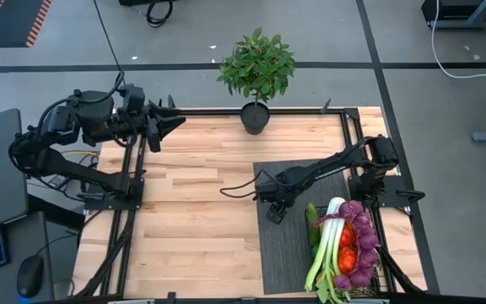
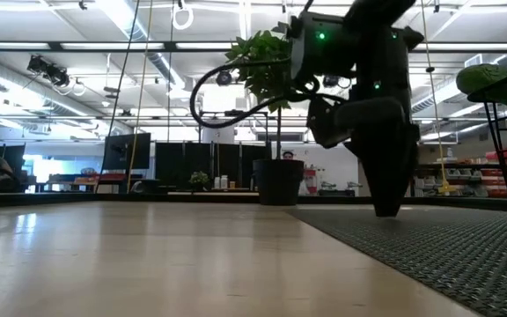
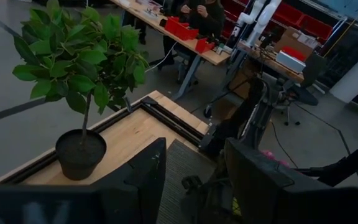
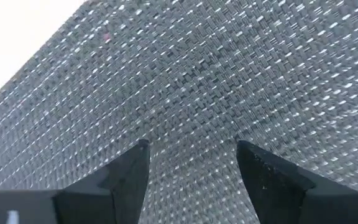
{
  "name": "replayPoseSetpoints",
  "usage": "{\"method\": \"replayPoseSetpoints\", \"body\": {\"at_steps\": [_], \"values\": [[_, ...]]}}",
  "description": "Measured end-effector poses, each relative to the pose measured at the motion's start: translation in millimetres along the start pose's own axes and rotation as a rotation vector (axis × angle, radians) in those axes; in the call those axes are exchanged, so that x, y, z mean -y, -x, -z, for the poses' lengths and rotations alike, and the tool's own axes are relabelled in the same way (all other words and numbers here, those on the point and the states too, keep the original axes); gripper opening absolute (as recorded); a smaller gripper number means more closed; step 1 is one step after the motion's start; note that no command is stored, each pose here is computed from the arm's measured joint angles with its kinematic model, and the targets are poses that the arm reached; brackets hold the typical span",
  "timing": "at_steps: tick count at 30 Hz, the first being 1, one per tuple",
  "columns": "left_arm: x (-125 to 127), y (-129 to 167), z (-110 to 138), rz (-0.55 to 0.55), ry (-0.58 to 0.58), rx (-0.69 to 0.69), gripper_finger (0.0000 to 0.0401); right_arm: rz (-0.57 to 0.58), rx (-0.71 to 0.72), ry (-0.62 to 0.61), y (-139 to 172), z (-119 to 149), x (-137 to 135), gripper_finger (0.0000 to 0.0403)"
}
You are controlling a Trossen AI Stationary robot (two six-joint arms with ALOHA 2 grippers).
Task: Build produce basket
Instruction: Adjust the grey mat
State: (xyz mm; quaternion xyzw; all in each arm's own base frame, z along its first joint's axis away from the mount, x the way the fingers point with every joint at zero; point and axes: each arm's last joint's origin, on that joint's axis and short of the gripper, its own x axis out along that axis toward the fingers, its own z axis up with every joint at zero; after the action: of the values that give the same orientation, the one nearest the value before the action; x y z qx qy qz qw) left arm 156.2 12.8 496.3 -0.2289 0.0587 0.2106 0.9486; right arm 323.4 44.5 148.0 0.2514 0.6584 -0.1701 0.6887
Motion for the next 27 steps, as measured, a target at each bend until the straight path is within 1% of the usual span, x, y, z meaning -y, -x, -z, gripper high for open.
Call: {"method": "replayPoseSetpoints", "body": {"at_steps": [2,4,10,16,23,27], "values": [[0,0,0,0.0,0.001,0.0,0.0172,-0.006,0.007,-0.022,-4,1,2,0.0246],[0,0,0,0.0,0.004,-0.001,0.0172,-0.017,0.017,-0.07,-6,1,4,0.0246],[0,0,0,-0.001,0.025,-0.002,0.0172,-0.037,0.049,-0.289,-13,2,7,0.0246],[0,0,1,-0.004,0.03,-0.006,0.0172,-0.03,0.082,-0.465,-15,-1,12,0.0246],[-1,1,1,-0.004,0.03,-0.007,0.0172,-0.045,0.121,-0.61,-15,-10,18,0.0246],[-2,4,1,-0.005,0.029,-0.009,0.0172,-0.068,0.181,-0.655,-15,-17,19,0.0246]]}}
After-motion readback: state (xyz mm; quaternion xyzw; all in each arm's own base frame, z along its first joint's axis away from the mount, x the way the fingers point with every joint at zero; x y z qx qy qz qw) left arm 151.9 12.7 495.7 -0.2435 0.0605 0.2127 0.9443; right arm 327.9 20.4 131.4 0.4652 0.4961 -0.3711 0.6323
